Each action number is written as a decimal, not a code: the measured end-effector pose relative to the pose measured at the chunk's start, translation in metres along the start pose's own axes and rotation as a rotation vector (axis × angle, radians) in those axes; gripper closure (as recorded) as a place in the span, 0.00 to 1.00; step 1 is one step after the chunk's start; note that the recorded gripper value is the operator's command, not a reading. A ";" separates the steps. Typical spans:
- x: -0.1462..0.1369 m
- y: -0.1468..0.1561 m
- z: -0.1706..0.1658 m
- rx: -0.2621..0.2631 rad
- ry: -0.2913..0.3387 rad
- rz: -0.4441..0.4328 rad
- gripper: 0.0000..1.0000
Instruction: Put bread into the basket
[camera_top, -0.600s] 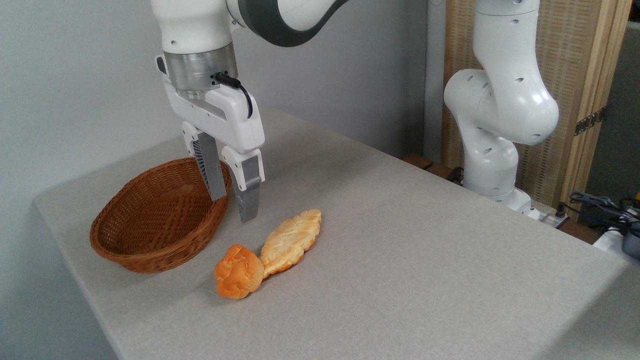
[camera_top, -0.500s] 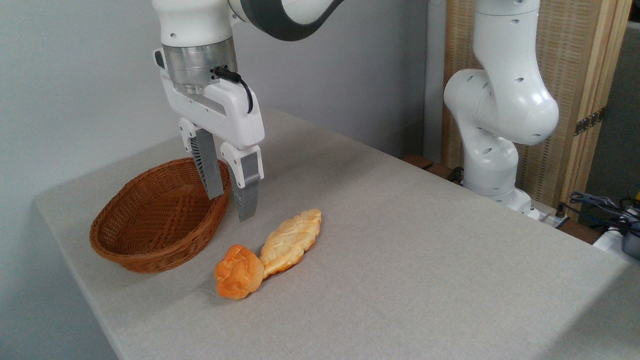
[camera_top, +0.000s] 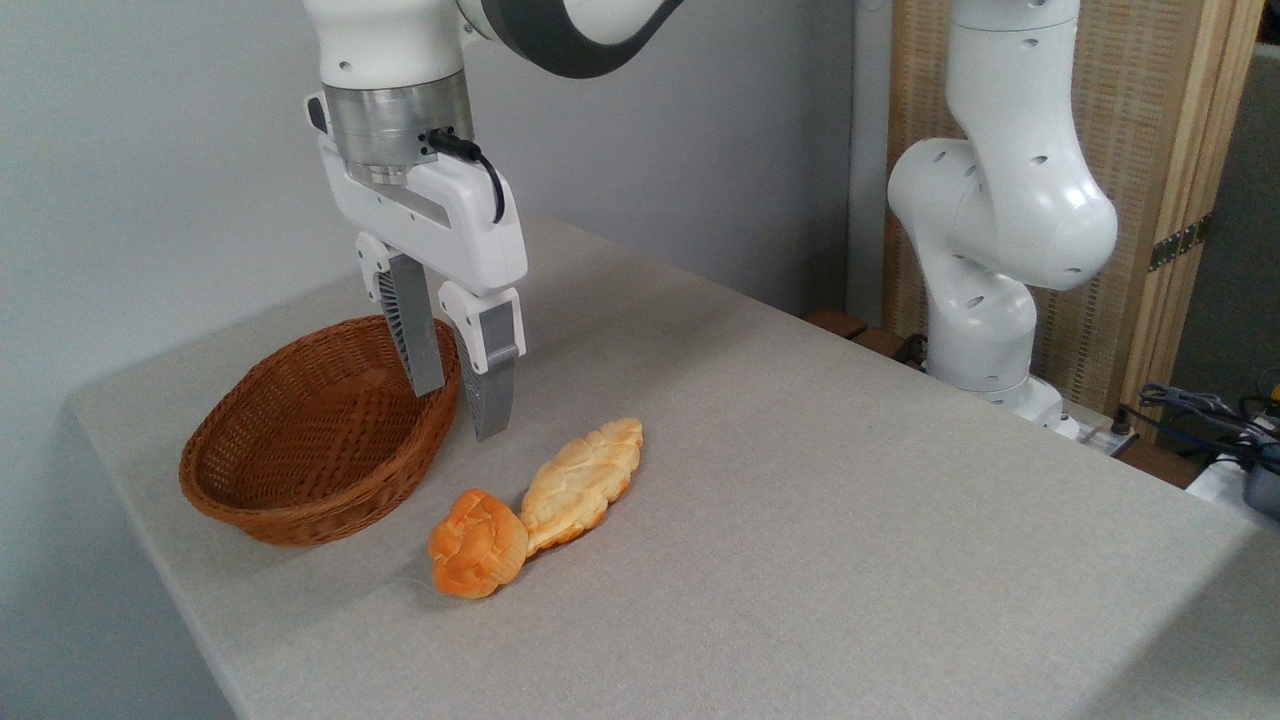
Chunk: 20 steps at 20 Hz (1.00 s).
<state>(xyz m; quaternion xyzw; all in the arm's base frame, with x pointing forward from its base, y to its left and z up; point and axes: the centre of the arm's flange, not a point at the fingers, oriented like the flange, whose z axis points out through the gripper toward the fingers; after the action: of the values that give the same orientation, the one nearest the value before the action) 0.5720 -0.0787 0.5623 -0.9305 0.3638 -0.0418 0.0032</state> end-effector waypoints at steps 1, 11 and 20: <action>0.000 0.000 0.000 0.000 0.000 0.000 0.00; 0.000 0.000 0.001 -0.001 -0.002 -0.001 0.00; 0.001 0.005 0.030 -0.009 -0.012 0.008 0.00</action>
<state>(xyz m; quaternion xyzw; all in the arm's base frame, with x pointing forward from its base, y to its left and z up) 0.5719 -0.0840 0.5321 -0.9293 0.3678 -0.0346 0.0014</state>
